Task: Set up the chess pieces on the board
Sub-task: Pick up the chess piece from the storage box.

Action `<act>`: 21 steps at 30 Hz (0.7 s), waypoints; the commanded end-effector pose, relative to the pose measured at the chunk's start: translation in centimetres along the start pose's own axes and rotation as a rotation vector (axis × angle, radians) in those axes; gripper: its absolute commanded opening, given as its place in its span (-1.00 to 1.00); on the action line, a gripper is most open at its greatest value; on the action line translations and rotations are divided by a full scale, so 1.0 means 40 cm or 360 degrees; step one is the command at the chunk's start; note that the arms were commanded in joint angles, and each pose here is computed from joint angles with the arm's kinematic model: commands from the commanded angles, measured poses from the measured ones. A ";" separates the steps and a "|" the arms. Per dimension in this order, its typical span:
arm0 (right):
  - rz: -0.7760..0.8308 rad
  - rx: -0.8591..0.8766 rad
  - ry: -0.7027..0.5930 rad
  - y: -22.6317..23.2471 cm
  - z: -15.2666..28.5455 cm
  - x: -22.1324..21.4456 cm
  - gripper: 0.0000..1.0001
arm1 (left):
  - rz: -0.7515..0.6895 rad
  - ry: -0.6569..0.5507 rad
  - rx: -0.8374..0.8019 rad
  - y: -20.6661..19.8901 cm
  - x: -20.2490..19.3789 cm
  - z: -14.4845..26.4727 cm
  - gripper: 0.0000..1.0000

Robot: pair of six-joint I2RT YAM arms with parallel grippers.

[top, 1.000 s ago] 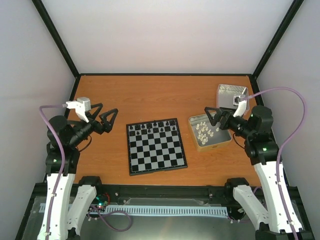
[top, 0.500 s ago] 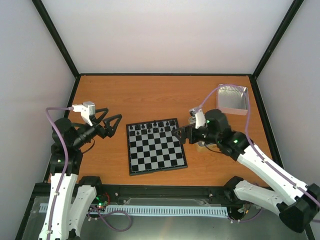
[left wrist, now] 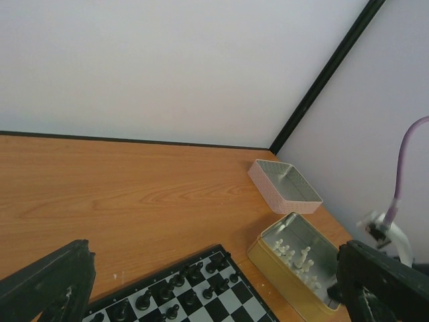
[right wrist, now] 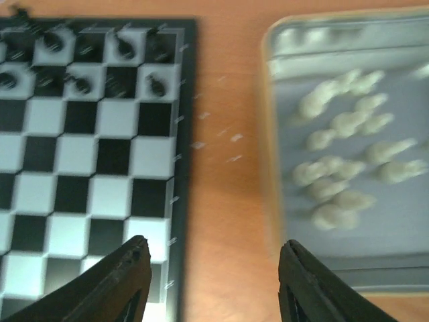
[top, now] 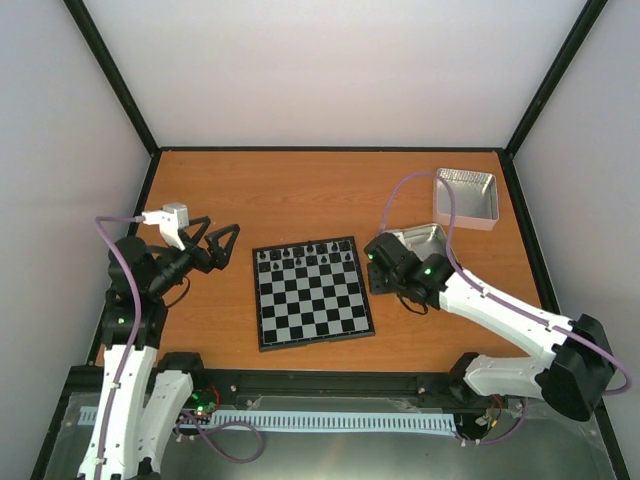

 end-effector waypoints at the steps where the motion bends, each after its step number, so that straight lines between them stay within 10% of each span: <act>1: -0.0202 -0.0409 -0.0029 -0.152 0.011 0.052 -0.08 | 0.0006 -0.0029 0.0019 0.008 0.004 -0.003 1.00; 21: -0.0445 -0.0382 0.0236 -0.263 -0.269 0.111 -0.58 | 0.0089 -0.0037 0.0020 0.033 0.003 -0.031 1.00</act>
Point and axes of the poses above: each gripper's point midway between its finger pads, its own z axis back along the fingers, its own y axis along the line the jaws close on, x = y × z, the point moved 1 cm from there along z, back along the fingers, and after that the axes turned 12 degrees about z, right-handed, at the moved point
